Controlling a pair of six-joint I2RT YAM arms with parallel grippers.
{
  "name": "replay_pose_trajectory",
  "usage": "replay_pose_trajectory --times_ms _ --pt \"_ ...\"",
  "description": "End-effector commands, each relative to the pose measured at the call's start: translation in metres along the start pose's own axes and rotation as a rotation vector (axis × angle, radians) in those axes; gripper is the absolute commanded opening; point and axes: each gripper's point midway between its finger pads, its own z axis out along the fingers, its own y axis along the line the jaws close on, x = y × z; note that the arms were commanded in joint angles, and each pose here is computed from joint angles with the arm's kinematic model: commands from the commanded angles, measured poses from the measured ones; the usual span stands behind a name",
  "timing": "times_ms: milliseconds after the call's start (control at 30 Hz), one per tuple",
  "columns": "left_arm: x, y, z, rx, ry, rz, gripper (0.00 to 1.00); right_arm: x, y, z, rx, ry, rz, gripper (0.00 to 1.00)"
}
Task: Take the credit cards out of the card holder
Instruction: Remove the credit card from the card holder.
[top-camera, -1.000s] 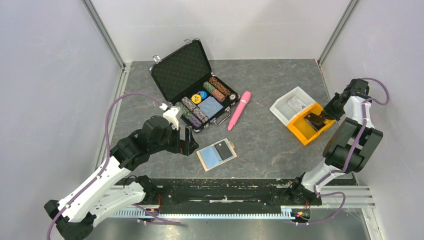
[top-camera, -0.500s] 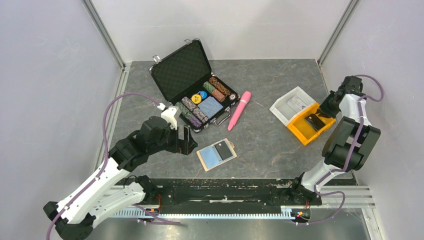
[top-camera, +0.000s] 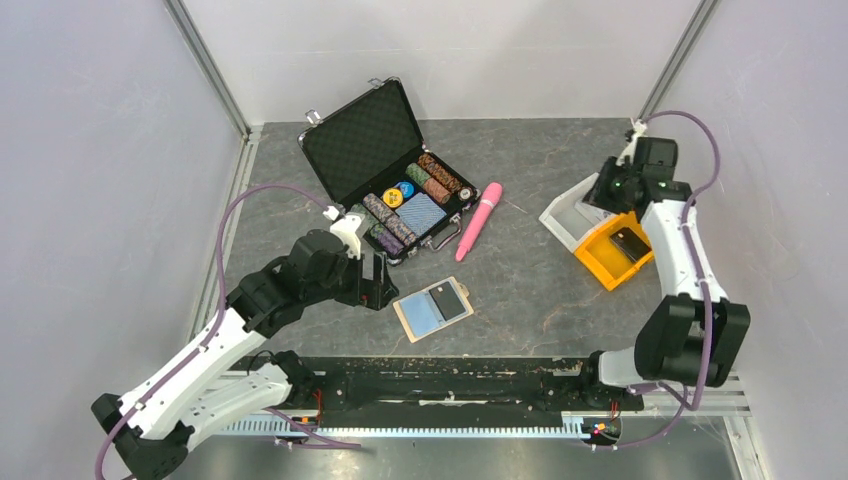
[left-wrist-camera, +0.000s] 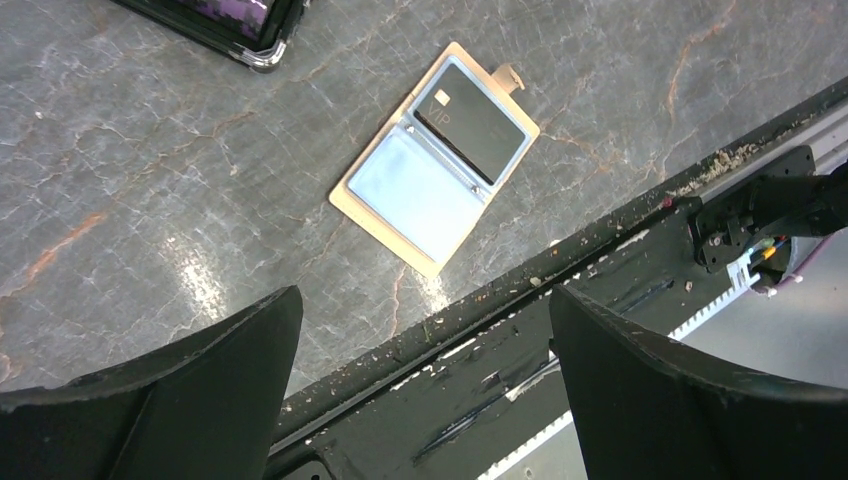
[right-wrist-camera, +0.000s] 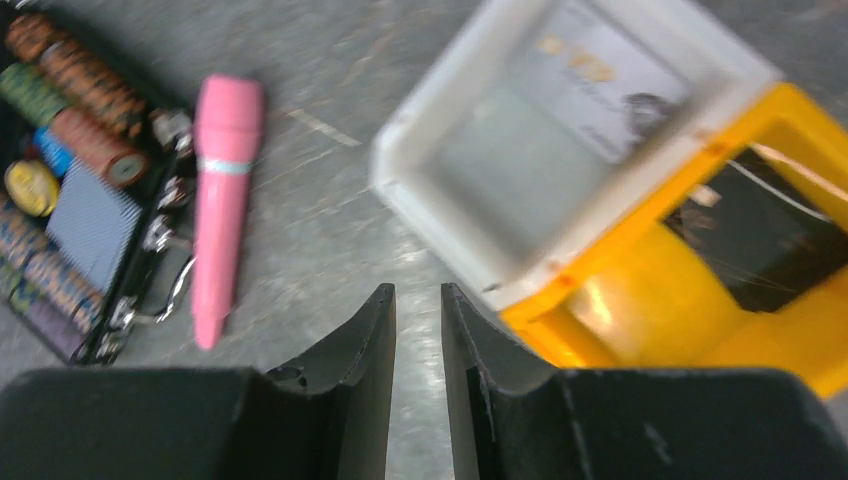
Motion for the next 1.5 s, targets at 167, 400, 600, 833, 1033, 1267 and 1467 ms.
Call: replay_pose_trajectory --times_ms 167,400,600,833,1033,1267,1467 --pt "-0.003 -0.015 0.009 0.072 -0.010 -0.039 1.00 0.054 0.118 -0.022 -0.340 -0.068 -0.157 0.28" --pt "0.009 -0.014 0.035 0.080 -0.017 -0.195 1.00 0.141 0.172 -0.028 -0.546 -0.027 -0.249 0.29" --pt "0.028 -0.023 0.063 0.197 -0.043 -0.283 0.93 0.197 0.206 -0.035 -0.716 0.012 -0.283 0.30" --pt "0.052 -0.025 0.094 0.228 0.046 -0.304 0.64 0.263 0.246 -0.054 -0.888 0.109 -0.372 0.31" --pt "0.061 -0.028 0.117 0.252 0.069 -0.363 0.61 0.280 0.258 -0.047 -0.910 0.146 -0.382 0.33" --pt "0.061 -0.025 0.132 0.240 0.059 -0.388 0.61 0.284 0.259 -0.016 -0.808 0.176 -0.412 0.33" --pt "0.063 -0.024 0.139 0.244 0.053 -0.412 0.59 0.283 0.241 0.010 -0.660 0.166 -0.462 0.34"
